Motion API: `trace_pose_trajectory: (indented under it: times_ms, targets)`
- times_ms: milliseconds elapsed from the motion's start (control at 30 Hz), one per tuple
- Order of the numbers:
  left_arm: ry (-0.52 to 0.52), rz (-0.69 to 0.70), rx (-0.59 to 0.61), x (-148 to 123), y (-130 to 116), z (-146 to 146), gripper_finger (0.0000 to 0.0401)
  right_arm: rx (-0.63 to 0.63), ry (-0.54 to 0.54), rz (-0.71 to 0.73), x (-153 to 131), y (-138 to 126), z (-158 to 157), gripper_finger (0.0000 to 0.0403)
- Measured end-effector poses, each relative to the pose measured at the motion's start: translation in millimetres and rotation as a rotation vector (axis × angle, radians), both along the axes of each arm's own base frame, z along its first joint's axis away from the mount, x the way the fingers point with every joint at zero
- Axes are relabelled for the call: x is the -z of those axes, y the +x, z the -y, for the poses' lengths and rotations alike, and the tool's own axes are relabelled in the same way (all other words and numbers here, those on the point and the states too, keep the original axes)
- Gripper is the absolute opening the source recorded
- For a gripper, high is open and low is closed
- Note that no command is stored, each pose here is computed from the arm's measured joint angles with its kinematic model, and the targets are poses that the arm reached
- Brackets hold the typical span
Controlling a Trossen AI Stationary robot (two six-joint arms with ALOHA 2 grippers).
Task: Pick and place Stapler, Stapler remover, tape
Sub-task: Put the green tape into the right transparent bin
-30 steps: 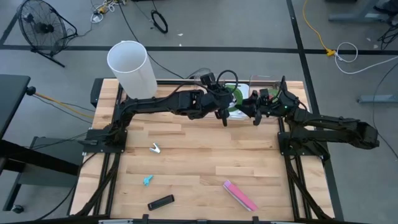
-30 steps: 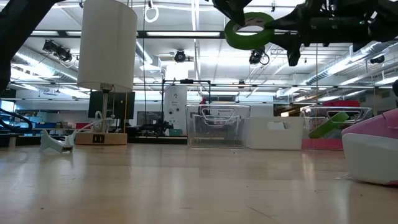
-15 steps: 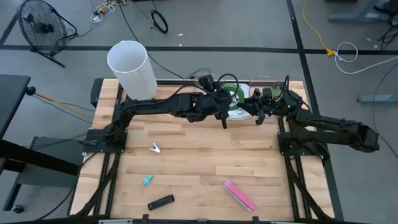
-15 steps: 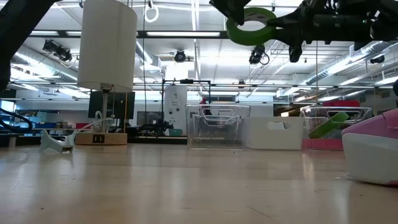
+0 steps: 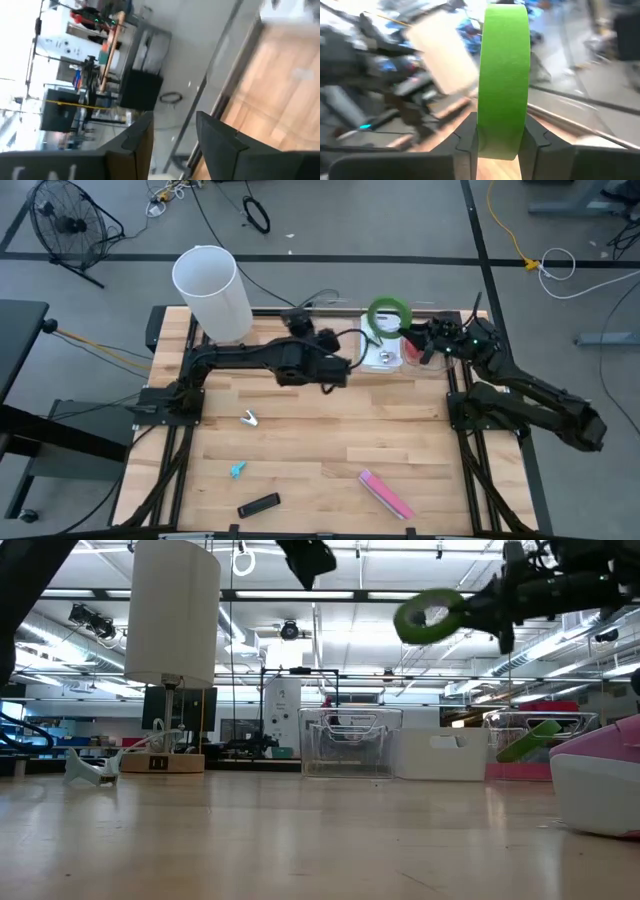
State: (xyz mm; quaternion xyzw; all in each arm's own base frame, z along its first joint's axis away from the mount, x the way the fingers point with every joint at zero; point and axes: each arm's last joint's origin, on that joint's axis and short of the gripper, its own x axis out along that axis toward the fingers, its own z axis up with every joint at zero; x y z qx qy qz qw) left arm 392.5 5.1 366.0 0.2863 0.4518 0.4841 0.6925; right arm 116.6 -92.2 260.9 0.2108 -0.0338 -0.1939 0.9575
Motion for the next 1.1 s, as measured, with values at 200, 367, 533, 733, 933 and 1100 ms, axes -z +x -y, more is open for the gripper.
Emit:
trace_pose_trajectory:
  times_ms: [200,367,533,733,933,1100]
  targets:
    - [0.014,0.039,0.043,-21.1,-27.5,16.4,0.0137,0.2,0.11,-0.192,4.9,-23.3,3.3,0.0077]
    - [0.01,0.117,0.052,-40.2,-52.0,21.1,0.0133,0.291,0.13,-0.303,-16.5,-34.4,0.3,0.0077]
    - [-0.017,0.176,0.056,-56.4,-81.1,19.8,0.0133,0.388,0.206,-0.428,-29.6,-46.3,-8.1,0.0077]
    - [-0.076,0.243,0.056,-64.6,-120.8,18.0,0.0133,0.39,0.351,-0.537,-15.5,-51.5,-14.5,0.0077]
    - [-0.127,0.288,0.063,-62.0,-150.4,19.7,0.0133,0.404,0.408,-0.551,-5.4,-48.6,-10.6,0.0077]
    - [-0.148,0.304,0.071,-55.0,-166.0,23.0,0.0133,0.455,0.463,-0.585,12.6,-43.7,-2.3,0.0077]
